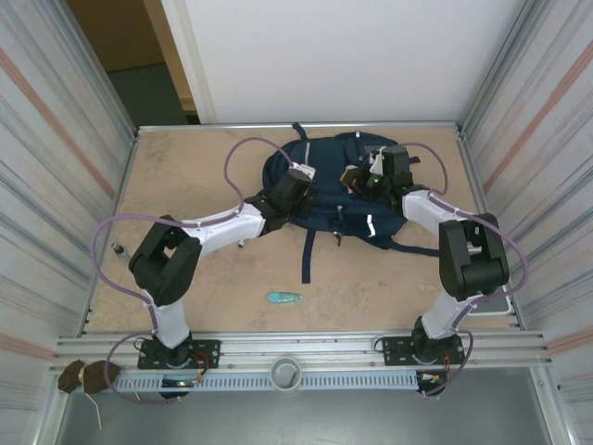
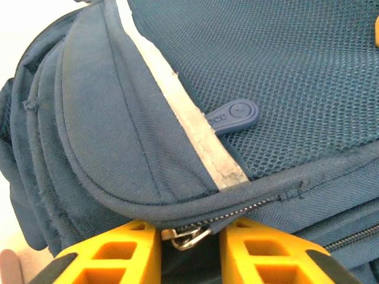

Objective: Pack the student bag

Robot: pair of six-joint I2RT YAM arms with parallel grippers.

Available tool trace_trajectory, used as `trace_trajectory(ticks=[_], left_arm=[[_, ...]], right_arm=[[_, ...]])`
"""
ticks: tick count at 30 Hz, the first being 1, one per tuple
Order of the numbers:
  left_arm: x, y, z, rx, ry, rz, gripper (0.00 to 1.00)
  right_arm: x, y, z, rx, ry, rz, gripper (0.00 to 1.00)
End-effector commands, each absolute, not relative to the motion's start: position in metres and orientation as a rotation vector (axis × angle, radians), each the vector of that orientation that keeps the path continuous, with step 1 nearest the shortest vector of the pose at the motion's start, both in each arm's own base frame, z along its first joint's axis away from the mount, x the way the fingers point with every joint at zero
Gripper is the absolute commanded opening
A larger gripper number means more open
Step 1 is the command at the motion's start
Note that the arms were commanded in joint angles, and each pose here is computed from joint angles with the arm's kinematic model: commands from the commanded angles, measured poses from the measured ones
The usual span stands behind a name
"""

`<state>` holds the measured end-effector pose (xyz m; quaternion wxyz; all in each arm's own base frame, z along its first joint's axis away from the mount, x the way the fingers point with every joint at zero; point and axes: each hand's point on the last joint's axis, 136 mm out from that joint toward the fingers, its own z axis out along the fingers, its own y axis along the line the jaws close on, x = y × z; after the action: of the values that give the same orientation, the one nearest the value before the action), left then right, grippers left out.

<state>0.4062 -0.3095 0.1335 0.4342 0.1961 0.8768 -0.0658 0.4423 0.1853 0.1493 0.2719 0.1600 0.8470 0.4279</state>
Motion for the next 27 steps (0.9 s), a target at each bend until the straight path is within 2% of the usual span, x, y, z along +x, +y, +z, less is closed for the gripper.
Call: trace_trajectory(ticks=[1,6,11,19,26,27], left_arm=[[0.413,-0.302,0.144,0.428,2.169,-0.214,0.25],[0.413,-0.296,0.142,0.437,2.179,-0.242,0.16],[0.415,-0.286,0.141,0.463,2.177,-0.286,0.00],[0.415,-0.264,0.135,0.519,2.170,-0.326,0.00],[0.396,-0.267,0.146,0.507,2.158,-0.451,0.00],[0.394,-0.265,0.147,0.474,2.163,-0.455,0.08]], right_arm=[[0.445,0.194,0.169,0.292,2.268,1.212,0.00],[0.447,0.188,0.166,0.260,2.297,1.202,0.00],[0.450,0.180,0.163,0.200,2.347,1.162,0.00],[0.452,0.165,0.158,0.140,2.411,1.100,0.00],[0.453,0.169,0.160,0.147,2.390,1.137,0.00],[0.453,0.169,0.161,0.147,2.388,1.140,0.00]])
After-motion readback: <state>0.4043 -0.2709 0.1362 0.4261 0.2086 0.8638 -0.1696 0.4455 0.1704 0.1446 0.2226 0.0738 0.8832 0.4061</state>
